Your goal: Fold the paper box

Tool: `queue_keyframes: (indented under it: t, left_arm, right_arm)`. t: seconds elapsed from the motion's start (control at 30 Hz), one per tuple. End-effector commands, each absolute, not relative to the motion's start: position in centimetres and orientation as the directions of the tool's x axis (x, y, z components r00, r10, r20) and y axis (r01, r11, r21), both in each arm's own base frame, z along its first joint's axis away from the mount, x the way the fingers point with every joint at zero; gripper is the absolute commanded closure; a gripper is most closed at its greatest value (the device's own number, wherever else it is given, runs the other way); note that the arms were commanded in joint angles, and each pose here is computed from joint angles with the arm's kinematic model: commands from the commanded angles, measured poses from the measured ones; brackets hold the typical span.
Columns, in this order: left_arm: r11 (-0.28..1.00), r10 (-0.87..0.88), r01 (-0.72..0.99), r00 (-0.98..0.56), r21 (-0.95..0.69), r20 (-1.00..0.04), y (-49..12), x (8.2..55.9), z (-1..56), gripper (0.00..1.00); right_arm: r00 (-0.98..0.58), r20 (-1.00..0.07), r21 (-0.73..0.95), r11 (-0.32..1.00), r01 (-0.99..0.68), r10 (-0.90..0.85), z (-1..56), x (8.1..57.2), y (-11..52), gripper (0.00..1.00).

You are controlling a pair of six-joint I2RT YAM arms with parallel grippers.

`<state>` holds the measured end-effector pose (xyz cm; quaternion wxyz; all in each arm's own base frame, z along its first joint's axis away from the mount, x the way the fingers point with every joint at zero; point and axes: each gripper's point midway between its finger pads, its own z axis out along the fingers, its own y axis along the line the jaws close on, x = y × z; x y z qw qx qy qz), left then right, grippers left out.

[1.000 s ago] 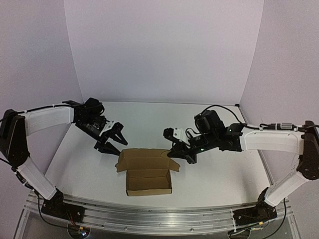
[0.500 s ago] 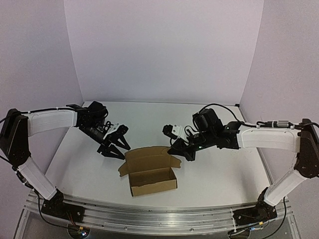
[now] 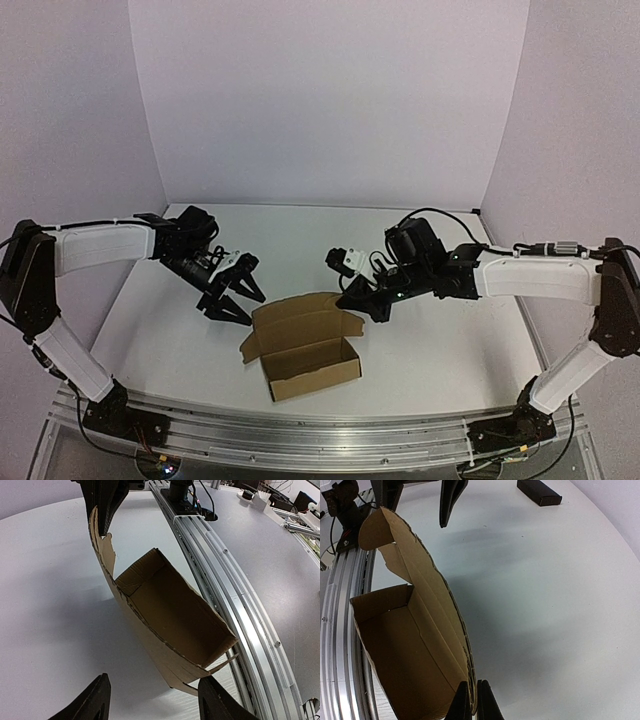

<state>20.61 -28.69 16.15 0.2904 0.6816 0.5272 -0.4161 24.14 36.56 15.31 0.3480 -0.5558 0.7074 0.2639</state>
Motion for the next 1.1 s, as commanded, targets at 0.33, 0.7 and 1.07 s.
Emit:
queue_keyframes:
  t: [0.33,0.7,1.07]
  left_arm:
    - [-0.415,0.354,0.907,0.230,0.068,-0.906,-29.2,18.3,18.4,0.23]
    - [-0.400,0.383,0.913,0.244,0.078,-0.891,-29.4,19.2,18.2,0.33]
    - [-0.370,0.398,0.885,0.427,0.284,-0.811,-24.9,25.1,19.9,0.19]
  right_arm:
    - [-0.126,-0.813,-0.023,0.248,-0.969,-0.568,16.8,24.2,37.4,1.00]
    - [-0.116,-0.809,-0.043,0.254,-0.966,-0.576,16.7,24.3,37.0,1.00]
    - [-0.107,-0.811,-0.043,0.241,-0.969,-0.575,16.7,23.9,36.8,1.00]
